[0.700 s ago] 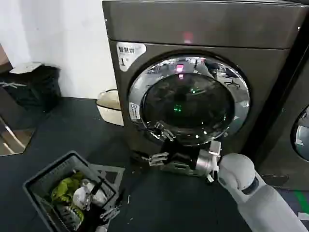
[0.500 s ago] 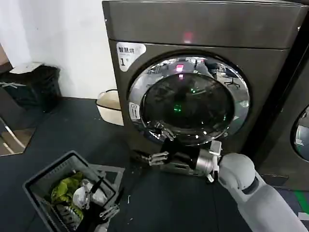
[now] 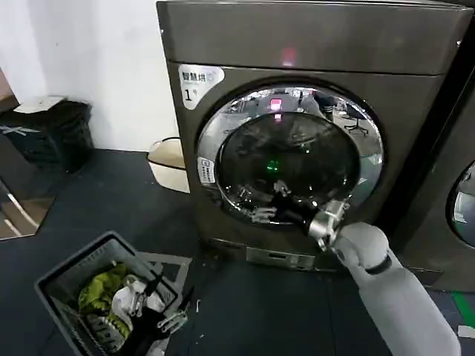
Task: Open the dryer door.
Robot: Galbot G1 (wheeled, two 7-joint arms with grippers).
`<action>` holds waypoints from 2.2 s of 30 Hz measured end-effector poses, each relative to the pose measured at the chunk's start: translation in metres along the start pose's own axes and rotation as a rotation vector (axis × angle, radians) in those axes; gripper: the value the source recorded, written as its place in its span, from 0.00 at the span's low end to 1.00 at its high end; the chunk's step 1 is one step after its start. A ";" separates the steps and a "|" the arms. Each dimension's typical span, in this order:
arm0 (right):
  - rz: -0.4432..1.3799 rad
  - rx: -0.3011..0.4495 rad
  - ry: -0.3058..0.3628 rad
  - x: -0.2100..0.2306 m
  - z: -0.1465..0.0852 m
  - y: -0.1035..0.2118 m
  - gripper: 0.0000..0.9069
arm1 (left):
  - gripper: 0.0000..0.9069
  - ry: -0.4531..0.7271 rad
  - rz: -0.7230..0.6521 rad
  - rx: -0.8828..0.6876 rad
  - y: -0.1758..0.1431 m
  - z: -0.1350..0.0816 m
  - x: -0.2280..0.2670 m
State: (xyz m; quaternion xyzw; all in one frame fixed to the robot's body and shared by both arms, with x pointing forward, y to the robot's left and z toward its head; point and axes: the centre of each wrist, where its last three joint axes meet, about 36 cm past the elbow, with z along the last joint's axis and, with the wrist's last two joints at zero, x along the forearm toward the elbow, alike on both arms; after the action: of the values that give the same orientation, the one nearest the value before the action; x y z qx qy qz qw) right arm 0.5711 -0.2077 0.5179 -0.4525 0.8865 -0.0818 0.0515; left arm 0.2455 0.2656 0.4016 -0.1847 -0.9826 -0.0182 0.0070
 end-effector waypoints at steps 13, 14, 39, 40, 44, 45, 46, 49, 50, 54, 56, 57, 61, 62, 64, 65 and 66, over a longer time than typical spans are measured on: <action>-0.001 -0.037 0.008 -0.063 0.010 -0.002 1.00 | 1.00 0.049 0.025 0.009 0.000 -0.006 0.003; -0.002 -0.039 0.009 -0.067 0.011 -0.002 1.00 | 1.00 0.047 0.023 0.009 0.000 -0.007 0.003; -0.286 -0.113 0.024 -0.070 0.005 0.000 1.00 | 1.00 -0.096 0.090 0.112 0.051 -0.018 -0.001; -0.305 -0.110 0.025 -0.065 0.004 0.000 1.00 | 1.00 -0.101 0.096 0.107 0.059 -0.018 -0.001; -0.395 -0.109 0.026 -0.046 0.001 0.000 1.00 | 1.00 -0.113 0.104 0.090 0.091 -0.023 -0.003; -0.416 -0.116 0.026 -0.042 0.000 0.001 1.00 | 1.00 -0.107 0.101 0.085 0.100 -0.024 -0.004; -0.440 -0.122 0.026 -0.037 0.000 0.001 1.00 | 1.00 -0.107 0.102 0.089 0.108 -0.025 -0.006; -0.510 -0.117 0.033 -0.021 -0.002 0.002 1.00 | 1.00 -0.107 0.102 0.105 0.129 -0.026 -0.014; -0.530 -0.118 0.039 -0.016 -0.002 0.002 1.00 | 1.00 -0.105 0.097 0.115 0.136 -0.026 -0.017; -0.616 -0.115 0.049 0.010 0.000 0.003 1.00 | 1.00 -0.089 0.117 0.160 0.159 -0.026 -0.035; -0.652 -0.112 0.040 0.023 0.000 0.003 1.00 | 1.00 -0.076 0.133 0.158 0.168 -0.027 -0.044; -0.664 -0.115 0.034 0.029 0.001 0.003 1.00 | 1.00 -0.068 0.141 0.150 0.172 -0.027 -0.050; -0.684 -0.110 0.018 0.055 0.005 0.004 1.00 | 1.00 -0.080 0.183 0.162 0.183 -0.029 -0.075; -0.684 -0.107 0.006 0.063 0.005 0.004 1.00 | 1.00 -0.089 0.200 0.173 0.185 -0.030 -0.083; -0.690 -0.100 -0.020 0.076 0.004 0.007 1.00 | 1.00 -0.097 0.230 0.180 0.187 -0.032 -0.096; -0.693 -0.087 -0.029 0.084 0.004 0.008 1.00 | 1.00 -0.096 0.243 0.182 0.189 -0.032 -0.104; -0.697 -0.078 -0.037 0.091 0.003 0.010 1.00 | 1.00 -0.092 0.257 0.180 0.189 -0.033 -0.111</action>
State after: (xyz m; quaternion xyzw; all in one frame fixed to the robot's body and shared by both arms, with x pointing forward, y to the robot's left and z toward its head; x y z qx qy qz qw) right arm 0.5106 -0.2755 0.5111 -0.7310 0.6801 -0.0521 0.0192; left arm 0.4174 0.4003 0.4384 -0.3083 -0.9478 0.0792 -0.0193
